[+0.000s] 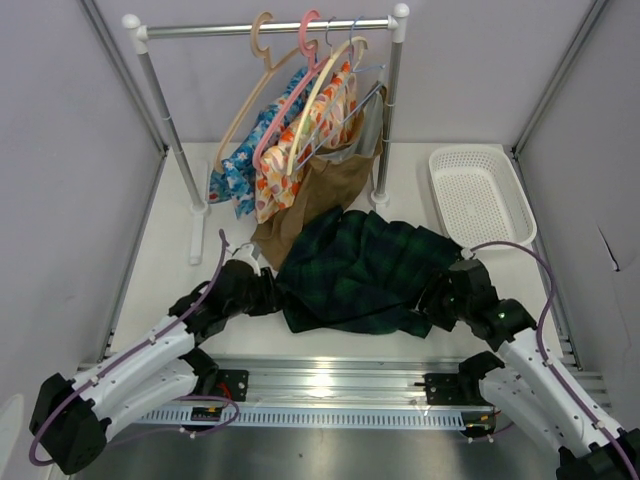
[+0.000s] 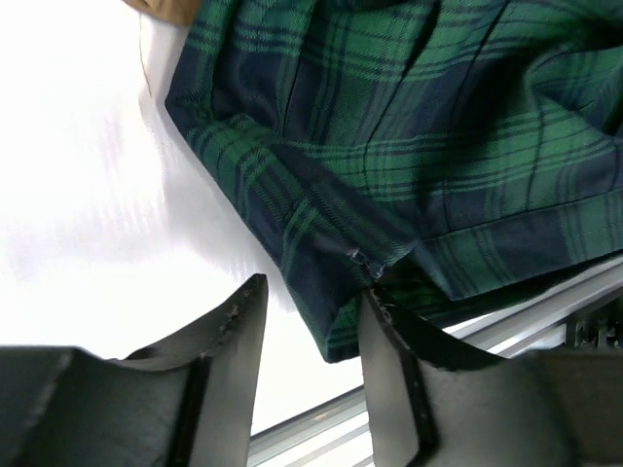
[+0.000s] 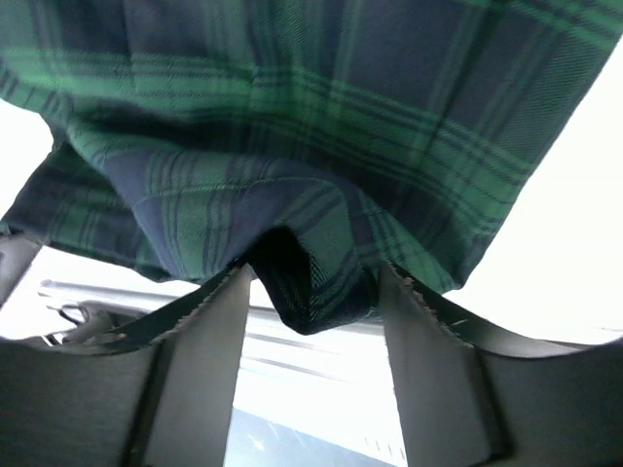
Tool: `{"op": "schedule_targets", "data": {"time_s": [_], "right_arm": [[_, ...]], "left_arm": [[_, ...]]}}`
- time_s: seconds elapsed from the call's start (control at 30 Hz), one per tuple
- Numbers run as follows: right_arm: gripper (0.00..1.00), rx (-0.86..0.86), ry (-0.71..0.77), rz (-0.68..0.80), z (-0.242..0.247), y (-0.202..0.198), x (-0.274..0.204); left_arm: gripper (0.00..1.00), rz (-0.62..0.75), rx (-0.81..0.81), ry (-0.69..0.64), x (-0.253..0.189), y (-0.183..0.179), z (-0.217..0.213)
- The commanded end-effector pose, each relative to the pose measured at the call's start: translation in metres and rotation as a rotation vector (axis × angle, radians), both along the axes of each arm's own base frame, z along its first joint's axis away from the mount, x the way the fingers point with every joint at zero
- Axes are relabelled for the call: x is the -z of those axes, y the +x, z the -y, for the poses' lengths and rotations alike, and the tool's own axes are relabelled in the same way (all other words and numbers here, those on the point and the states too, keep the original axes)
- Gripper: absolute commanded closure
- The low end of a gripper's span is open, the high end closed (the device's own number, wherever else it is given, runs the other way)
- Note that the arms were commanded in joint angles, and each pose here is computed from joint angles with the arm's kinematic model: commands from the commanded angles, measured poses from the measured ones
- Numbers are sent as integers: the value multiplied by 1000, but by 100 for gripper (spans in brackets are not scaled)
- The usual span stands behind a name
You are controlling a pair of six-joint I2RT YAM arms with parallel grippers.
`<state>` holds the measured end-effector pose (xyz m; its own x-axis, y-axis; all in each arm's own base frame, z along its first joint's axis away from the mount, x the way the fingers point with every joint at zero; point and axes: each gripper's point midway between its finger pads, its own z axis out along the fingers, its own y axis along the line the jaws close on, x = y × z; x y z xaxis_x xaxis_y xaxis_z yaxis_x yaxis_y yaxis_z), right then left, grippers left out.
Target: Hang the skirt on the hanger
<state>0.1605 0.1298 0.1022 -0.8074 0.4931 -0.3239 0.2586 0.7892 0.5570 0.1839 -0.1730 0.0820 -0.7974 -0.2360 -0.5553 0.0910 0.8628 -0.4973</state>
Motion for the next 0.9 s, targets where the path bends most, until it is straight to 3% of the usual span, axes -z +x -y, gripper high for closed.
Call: {"op": "schedule_targets", "data": {"time_s": [0.0,0.2,0.43,0.47,0.53,0.57,0.7,0.77,0.8,0.87], "right_arm": [[37,-68,15,84,-13,4,-27],[31,-158,-12,118,-28,-8,-47],[27,-168,-34,200,-27,-6,-77],[27,-166,-32,213,-27,-4,-82],[26,-168,-33,223,-28,-3,-85],[26,-164,-35,229,-28,-1,-88],[26,-167,-30,257,-30,4,-95],[26,-171,-30,261,-31,5,-97],[26,-172,-27,265,-32,6,-98],[26,-173,-22,272,-33,7,-99]], "left_arm": [[50,64,-4,21,-26,7,-4],[45,112,50,10,-53,3,-2],[43,317,201,-21,-143,4,9],[43,396,206,-54,-181,6,11],[41,478,223,-45,-206,10,10],[41,581,201,-79,-253,12,6],[38,829,119,-75,-358,27,-8],[38,860,135,-28,-368,49,5],[38,939,133,-34,-404,49,5],[38,916,149,19,-398,82,27]]}}
